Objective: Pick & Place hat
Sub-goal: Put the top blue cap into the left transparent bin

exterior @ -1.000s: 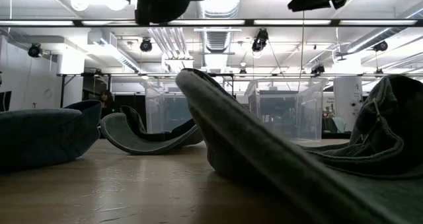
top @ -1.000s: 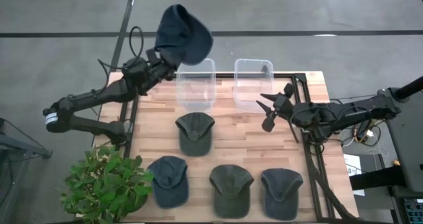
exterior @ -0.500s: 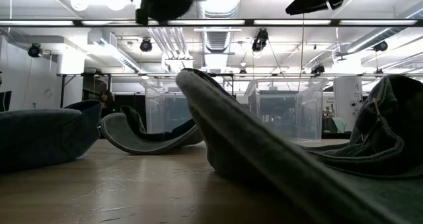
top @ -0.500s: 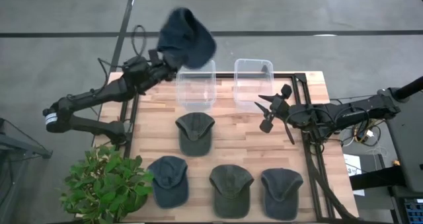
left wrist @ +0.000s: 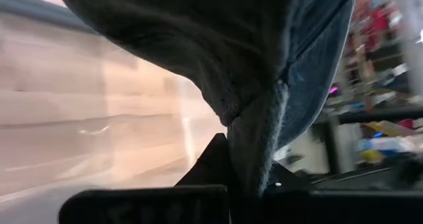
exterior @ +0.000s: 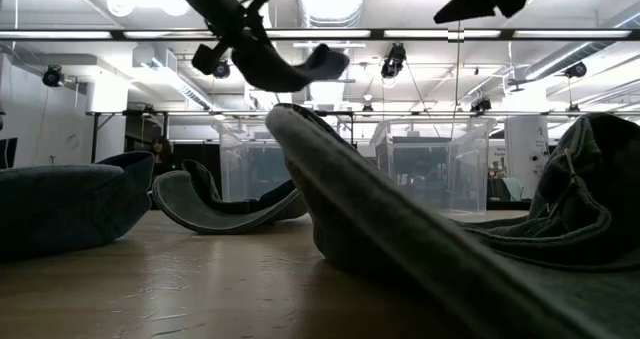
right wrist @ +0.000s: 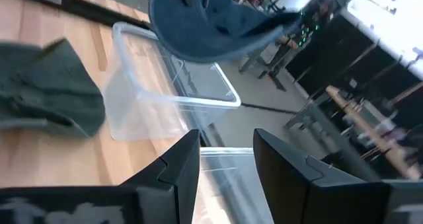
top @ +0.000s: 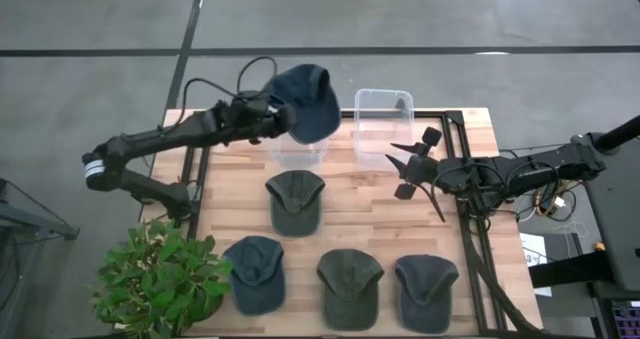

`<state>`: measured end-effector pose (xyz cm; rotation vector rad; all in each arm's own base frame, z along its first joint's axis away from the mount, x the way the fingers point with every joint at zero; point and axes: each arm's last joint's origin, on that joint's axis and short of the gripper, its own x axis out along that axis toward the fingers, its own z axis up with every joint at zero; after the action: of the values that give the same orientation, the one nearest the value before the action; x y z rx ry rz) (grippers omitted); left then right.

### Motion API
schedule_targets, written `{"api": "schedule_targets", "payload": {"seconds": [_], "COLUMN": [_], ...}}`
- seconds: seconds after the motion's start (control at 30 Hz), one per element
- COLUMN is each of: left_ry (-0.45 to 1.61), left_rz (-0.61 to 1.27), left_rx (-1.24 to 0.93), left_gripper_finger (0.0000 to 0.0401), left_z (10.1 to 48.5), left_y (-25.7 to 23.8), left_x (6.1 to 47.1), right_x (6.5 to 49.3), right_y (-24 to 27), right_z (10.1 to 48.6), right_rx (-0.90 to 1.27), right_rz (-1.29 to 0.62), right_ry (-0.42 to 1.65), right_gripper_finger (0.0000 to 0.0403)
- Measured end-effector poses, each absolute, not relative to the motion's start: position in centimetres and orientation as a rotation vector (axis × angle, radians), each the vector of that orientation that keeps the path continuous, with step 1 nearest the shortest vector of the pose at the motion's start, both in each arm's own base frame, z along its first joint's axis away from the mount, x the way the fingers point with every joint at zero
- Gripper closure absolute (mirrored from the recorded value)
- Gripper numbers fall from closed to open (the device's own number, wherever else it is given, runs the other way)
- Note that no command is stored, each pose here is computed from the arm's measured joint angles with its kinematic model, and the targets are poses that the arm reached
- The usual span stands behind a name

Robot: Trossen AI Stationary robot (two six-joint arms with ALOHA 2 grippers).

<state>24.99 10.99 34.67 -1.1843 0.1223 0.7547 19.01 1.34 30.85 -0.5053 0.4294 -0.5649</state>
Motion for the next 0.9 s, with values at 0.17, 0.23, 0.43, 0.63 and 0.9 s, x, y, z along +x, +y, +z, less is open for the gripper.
{"api": "schedule_targets", "payload": {"seconds": [0.17,0.23,0.43,0.63,0.9], "left_ry": [0.294,0.36,0.508,0.597,0.709], "left_rz": [0.827,0.847,0.881,0.848,0.836], "left_rx": [-1.107,-1.074,-1.009,-1.054,-1.101], "left_gripper_finger": [0.0397,0.0397,0.0397,0.0397,0.0397], "left_z": [35.6,36.4,38.6,37.8,36.8], "left_y": [12.0,12.5,14.2,16.3,17.2], "left_x": [26.1,26.3,26.0,25.6,24.7], "right_x": [19.0,19.0,18.7,18.1,17.1], "right_y": [1.3,1.3,1.3,1.2,1.0], "right_z": [30.9,30.9,31.1,31.6,32.2], "right_rx": [-0.526,-0.517,-0.461,-0.448,-0.415], "right_rz": [-0.563,-0.565,-0.577,-0.581,-0.589], "right_ry": [0.435,0.432,0.404,0.379,0.341], "right_gripper_finger": [0.0274,0.0275,0.0271,0.0269,0.028]}}
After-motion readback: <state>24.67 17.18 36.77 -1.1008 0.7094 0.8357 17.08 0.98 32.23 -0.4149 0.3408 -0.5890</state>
